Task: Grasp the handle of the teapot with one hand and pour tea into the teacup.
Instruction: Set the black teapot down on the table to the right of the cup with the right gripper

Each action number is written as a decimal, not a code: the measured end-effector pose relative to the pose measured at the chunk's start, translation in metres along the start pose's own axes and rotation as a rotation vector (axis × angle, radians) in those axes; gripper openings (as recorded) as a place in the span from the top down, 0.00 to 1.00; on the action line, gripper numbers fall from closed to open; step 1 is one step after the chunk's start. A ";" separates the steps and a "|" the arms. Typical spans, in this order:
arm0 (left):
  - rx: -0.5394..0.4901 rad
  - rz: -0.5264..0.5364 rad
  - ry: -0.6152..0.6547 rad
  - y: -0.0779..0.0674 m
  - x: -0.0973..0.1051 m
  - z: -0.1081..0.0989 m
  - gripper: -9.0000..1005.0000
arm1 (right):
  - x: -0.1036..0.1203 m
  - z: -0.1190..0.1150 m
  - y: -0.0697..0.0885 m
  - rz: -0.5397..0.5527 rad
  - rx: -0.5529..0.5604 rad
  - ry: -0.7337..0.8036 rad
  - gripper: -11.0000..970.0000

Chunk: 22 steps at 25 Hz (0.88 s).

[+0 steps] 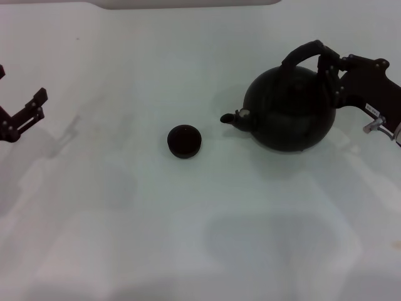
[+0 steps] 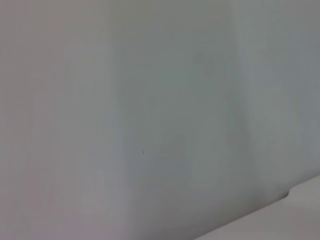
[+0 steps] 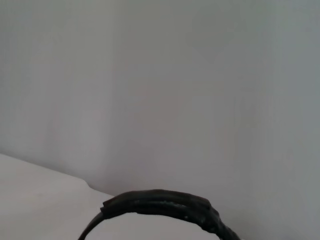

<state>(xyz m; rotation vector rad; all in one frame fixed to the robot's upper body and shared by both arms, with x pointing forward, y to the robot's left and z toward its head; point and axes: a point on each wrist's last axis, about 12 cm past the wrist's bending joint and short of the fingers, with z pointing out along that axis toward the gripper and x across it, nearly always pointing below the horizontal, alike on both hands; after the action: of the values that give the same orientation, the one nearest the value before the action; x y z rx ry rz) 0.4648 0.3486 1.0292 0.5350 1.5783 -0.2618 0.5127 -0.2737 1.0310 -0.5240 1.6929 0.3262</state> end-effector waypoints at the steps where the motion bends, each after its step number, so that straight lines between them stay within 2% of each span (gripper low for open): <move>1: 0.000 0.000 0.000 0.000 0.000 0.000 0.14 | 0.000 0.000 0.000 0.000 -0.001 0.000 0.88; 6: 0.004 0.000 -0.002 -0.001 0.000 0.000 0.14 | 0.003 -0.002 0.001 0.003 -0.001 0.013 0.88; 12: 0.009 0.003 -0.006 -0.001 -0.001 0.001 0.14 | 0.005 -0.003 0.000 0.006 0.000 0.014 0.80; 22: 0.010 0.002 -0.006 -0.002 -0.001 0.001 0.14 | 0.005 -0.005 0.001 0.018 0.002 0.015 0.74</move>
<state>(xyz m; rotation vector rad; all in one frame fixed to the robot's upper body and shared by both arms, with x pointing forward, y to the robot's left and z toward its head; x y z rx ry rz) 0.4643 0.3465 1.0296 0.5430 1.5712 -0.2701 0.5079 -0.2763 1.0266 -0.5115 1.7129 0.3341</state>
